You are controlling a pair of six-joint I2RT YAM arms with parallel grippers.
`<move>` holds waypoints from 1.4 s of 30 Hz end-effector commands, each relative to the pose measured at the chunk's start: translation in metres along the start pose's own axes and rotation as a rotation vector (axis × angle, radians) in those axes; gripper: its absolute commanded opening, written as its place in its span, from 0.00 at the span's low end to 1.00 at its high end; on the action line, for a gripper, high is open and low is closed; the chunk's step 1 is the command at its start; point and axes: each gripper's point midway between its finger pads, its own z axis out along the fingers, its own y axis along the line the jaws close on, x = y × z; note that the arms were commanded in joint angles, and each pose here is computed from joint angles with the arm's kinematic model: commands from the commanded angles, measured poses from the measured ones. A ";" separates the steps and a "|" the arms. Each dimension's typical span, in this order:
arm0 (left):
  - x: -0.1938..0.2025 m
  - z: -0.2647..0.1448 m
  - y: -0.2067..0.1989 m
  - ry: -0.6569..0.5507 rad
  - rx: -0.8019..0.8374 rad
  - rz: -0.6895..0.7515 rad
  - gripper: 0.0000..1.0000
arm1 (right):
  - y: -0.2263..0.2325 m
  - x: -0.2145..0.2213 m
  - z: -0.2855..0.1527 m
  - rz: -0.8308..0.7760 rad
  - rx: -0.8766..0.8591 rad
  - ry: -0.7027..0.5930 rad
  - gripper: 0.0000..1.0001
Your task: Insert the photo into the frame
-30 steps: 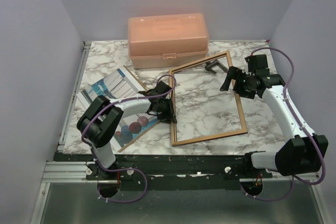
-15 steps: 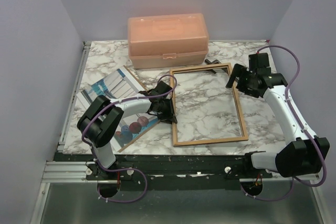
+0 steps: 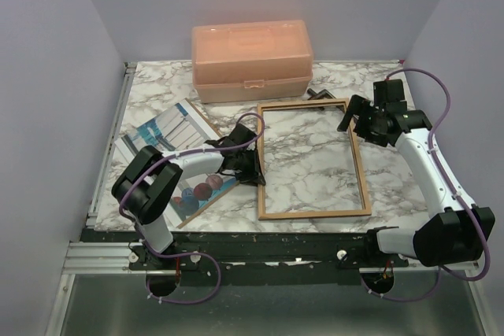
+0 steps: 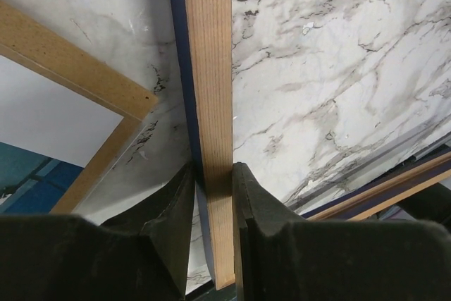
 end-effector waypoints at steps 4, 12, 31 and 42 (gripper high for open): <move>0.043 0.005 0.061 0.087 -0.159 0.052 0.00 | 0.013 0.002 0.000 0.023 -0.073 0.011 1.00; 0.056 -0.001 0.052 0.118 -0.140 0.080 0.00 | 0.016 0.006 0.003 0.022 -0.093 0.027 1.00; 0.052 -0.032 0.066 0.102 -0.309 0.035 0.00 | 0.018 0.011 0.005 0.019 -0.114 0.041 1.00; 0.028 -0.019 0.045 0.036 -0.245 -0.070 0.00 | 0.022 0.011 0.003 0.018 -0.134 0.045 1.00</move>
